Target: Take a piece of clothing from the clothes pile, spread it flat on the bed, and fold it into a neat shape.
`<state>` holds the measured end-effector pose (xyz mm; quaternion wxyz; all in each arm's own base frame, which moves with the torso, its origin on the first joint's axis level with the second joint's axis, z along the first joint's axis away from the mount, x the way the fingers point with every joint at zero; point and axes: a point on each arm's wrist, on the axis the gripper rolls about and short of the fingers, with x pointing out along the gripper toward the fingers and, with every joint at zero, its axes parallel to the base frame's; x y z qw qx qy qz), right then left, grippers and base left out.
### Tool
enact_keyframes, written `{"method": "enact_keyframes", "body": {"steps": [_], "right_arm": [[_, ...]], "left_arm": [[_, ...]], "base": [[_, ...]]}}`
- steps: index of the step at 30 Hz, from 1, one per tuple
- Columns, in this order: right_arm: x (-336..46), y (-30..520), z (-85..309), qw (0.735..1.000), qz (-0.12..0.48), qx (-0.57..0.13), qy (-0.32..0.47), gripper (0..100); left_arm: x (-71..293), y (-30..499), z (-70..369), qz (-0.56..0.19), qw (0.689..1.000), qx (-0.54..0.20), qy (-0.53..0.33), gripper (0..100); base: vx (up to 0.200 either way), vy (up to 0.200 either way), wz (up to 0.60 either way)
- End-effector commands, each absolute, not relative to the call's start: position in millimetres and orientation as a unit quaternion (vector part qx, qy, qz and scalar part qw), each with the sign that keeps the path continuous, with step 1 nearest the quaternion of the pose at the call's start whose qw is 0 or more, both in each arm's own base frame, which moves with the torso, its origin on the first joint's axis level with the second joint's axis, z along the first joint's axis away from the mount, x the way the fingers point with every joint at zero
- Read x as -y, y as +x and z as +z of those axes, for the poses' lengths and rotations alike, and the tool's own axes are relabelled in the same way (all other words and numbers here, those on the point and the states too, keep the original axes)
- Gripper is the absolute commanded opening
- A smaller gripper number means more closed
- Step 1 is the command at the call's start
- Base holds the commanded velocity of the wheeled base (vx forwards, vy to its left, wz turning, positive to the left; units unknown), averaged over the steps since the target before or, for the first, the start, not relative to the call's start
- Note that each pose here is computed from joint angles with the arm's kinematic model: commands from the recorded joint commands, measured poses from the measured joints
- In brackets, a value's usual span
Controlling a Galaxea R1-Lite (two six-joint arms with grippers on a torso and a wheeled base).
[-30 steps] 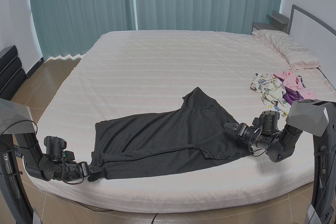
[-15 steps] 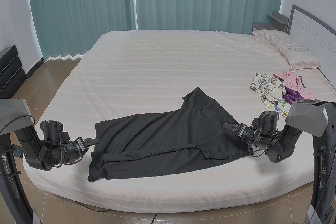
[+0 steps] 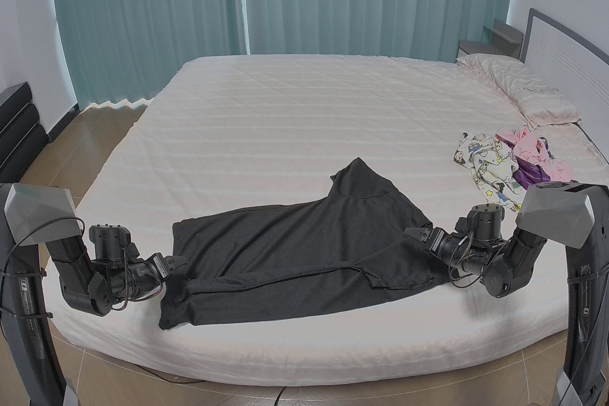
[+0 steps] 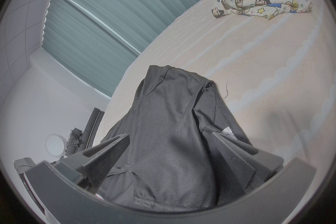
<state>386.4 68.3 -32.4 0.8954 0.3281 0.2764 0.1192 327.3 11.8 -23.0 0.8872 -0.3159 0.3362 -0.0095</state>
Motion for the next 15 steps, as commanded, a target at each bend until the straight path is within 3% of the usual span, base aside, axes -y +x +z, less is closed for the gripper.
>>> {"method": "enact_keyframes", "body": {"steps": [1,15], "right_arm": [[-67.5,386.5,-30.8,0.897,0.119,-0.274,0.327,100],[-61.0,400.9,-36.8,0.918,0.129,-0.271,0.259,100]], "left_arm": [[-10.0,327.1,-33.7,-0.006,0.883,-0.349,-0.316,0],[-12.8,322.7,-33.3,0.009,0.883,-0.346,-0.318,0]], "base": [[0.000,0.000,0.00],[0.000,0.000,0.00]]}}
